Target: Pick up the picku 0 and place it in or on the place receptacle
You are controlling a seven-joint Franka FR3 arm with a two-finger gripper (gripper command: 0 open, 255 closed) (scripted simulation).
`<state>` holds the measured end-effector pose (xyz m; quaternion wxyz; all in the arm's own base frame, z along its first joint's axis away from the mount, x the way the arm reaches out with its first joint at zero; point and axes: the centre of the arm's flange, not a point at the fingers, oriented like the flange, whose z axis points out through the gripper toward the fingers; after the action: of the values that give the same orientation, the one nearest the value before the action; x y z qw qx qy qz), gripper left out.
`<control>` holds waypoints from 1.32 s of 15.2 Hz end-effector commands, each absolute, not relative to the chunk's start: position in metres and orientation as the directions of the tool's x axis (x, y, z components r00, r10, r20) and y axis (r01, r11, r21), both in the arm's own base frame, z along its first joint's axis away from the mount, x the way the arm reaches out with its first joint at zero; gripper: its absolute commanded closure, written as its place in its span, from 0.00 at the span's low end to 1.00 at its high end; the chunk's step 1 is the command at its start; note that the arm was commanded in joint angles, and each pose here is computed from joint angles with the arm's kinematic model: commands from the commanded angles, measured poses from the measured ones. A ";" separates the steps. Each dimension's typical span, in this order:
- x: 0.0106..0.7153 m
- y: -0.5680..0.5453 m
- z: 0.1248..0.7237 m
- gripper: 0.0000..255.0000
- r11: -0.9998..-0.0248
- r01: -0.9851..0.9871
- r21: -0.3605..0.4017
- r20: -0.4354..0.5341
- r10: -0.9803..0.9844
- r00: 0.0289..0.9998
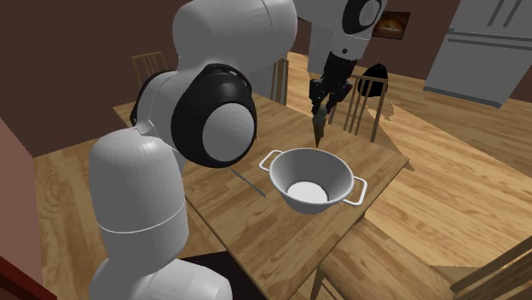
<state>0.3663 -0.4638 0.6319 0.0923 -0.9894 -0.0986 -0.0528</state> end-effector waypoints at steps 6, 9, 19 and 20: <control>0.365 -0.464 0.596 1.00 -0.963 0.206 -0.172 0.123 0.186 0.975; 0.365 -0.464 0.580 1.00 -0.963 0.206 -0.172 0.123 0.186 0.975; 0.365 -0.464 0.527 1.00 -0.963 0.206 -0.172 0.123 0.186 0.975; 0.365 -0.464 0.522 1.00 -0.963 0.206 -0.172 0.123 0.186 0.975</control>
<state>0.3658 -0.4634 0.5269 0.0926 -0.9894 -0.0991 -0.0527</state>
